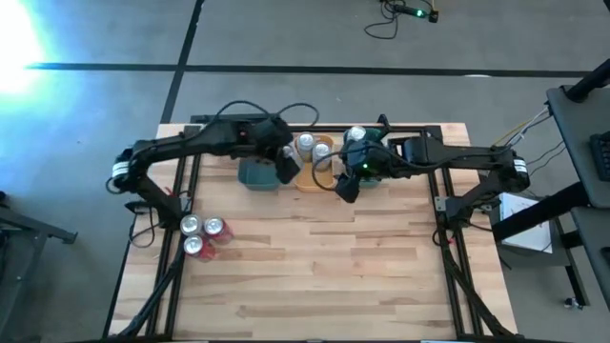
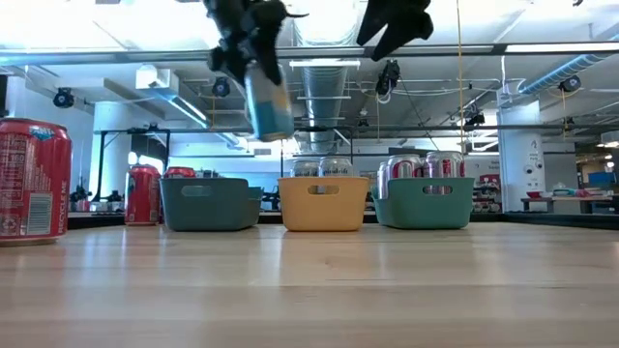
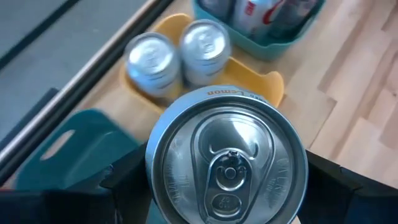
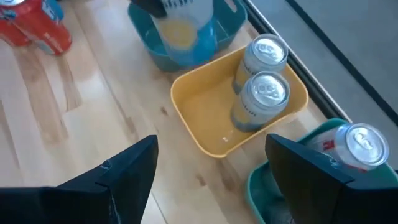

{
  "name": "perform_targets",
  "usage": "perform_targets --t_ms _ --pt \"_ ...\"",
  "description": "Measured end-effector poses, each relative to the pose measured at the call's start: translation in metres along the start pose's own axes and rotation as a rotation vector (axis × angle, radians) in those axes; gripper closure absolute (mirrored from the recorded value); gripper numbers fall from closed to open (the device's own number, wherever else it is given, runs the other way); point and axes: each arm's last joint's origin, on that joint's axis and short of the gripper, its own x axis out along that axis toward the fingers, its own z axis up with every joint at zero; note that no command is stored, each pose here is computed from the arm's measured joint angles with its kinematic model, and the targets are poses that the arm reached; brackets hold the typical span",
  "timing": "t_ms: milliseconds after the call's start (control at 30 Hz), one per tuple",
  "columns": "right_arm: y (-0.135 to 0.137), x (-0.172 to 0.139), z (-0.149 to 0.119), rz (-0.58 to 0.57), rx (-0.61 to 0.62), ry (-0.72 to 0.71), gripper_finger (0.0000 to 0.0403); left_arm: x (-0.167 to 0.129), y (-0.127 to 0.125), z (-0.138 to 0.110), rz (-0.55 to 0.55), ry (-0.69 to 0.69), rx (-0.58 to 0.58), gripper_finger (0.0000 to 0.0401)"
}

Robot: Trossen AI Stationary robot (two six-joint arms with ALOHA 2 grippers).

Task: Sort soda cans
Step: Put the blue-white soda can into the yellow bin

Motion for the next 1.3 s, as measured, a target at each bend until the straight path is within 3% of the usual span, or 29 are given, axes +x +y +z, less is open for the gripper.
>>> perform_targets --t_ms 400,633,867,1300 --pt "-0.003 0.001 -0.013 -0.058 0.066 0.110 0.0134 0.072 -0.017 0.018 0.011 0.093 0.025 0.0119" --pt "0.002 -0.001 -0.017 -0.054 0.069 0.125 0.0144 0.097 -0.004 0.019 0.045 0.137 -0.005 0.0118" --pt "0.002 -0.001 -0.017 -0.055 0.081 0.125 0.0135 0.124 0.005 0.017 0.002 0.203 -0.045 0.0115" --pt "0.002 -0.001 -0.017 -0.054 0.079 0.125 0.0110 0.134 0.007 0.016 0.012 0.215 -0.052 0.0108"
